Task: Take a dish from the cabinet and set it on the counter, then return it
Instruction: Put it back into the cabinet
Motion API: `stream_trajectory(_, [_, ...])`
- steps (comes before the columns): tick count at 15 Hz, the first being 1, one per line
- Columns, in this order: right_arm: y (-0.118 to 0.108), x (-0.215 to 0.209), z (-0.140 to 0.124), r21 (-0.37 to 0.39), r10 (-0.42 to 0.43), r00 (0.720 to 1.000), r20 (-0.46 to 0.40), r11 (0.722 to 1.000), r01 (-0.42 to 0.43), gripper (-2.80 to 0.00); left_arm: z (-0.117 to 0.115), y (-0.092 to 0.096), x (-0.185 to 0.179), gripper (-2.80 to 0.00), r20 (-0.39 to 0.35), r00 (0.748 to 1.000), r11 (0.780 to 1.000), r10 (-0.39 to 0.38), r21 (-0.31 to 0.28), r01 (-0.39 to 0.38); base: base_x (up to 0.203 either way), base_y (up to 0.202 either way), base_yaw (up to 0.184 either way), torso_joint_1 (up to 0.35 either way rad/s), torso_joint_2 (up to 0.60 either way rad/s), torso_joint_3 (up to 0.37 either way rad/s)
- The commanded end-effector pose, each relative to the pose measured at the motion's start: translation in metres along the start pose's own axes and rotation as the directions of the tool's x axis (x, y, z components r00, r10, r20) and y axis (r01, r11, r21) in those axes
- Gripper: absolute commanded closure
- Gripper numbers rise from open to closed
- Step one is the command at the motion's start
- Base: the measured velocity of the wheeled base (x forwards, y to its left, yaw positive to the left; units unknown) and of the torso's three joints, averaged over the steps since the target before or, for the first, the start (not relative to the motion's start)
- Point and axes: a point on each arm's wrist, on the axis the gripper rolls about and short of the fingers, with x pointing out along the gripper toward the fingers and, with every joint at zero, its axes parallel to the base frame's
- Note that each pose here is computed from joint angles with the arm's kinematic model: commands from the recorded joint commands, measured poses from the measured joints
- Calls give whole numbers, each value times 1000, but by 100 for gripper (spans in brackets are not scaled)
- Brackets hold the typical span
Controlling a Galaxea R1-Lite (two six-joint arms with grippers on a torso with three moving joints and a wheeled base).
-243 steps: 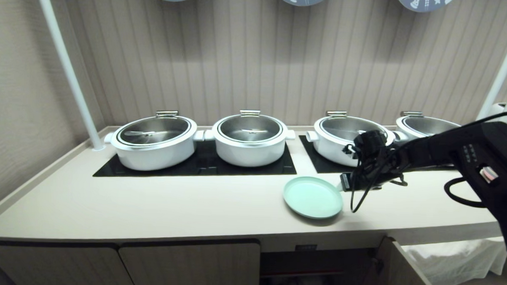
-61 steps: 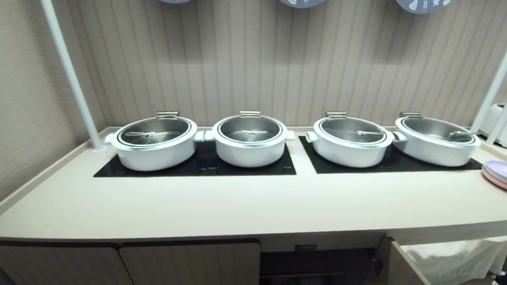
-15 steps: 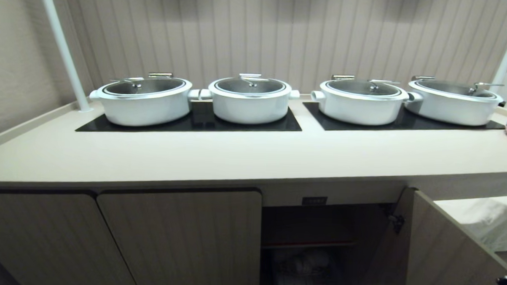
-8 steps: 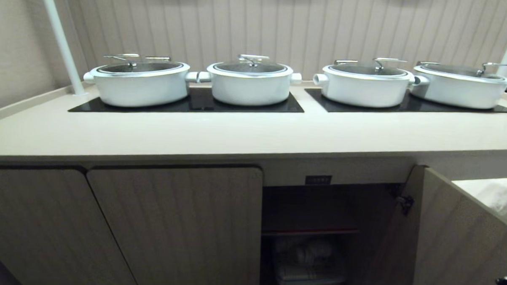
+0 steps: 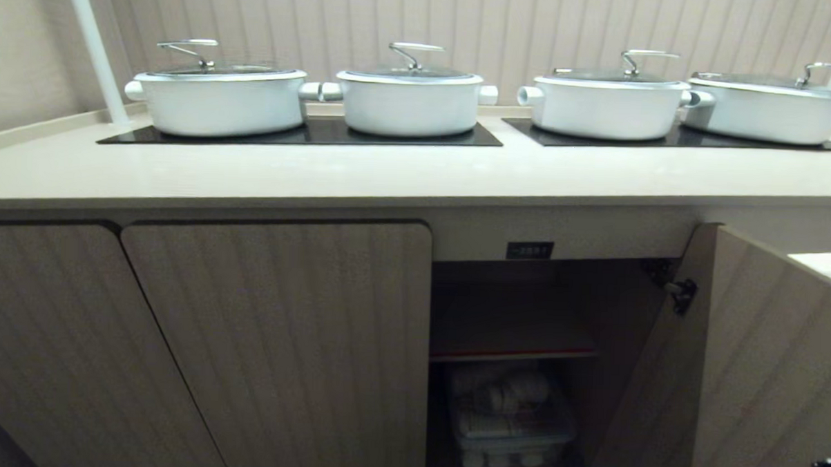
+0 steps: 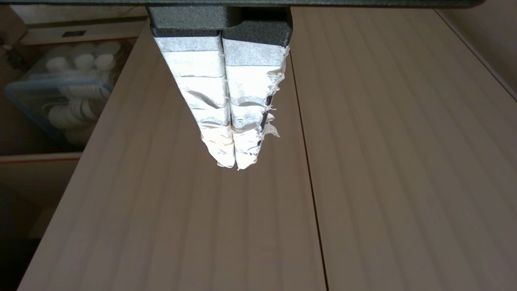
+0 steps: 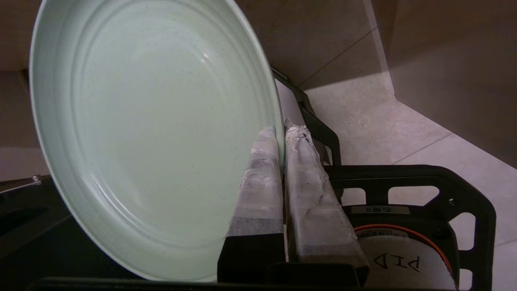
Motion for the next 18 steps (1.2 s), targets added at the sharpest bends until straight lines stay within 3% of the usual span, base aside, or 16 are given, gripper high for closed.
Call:
stream_trajectory(1, [0,0,0,3,0,1000,-2,1000,0,0,0,0,0,0,1,1000,1000,1,0,-1,0,0,0,-179,486,299])
stream_trajectory(10, [0,2,1,3,-4,1000,-9,1000,4,0,0,0,0,0,1,1000,1000,1,0,-1,0,0,0,-131,443,293])
stream_trajectory(18, [-1,3,-2,4,-8,1000,-17,1000,8,0,0,0,0,0,1,1000,1000,1,0,-1,0,0,0,-8,44,30])
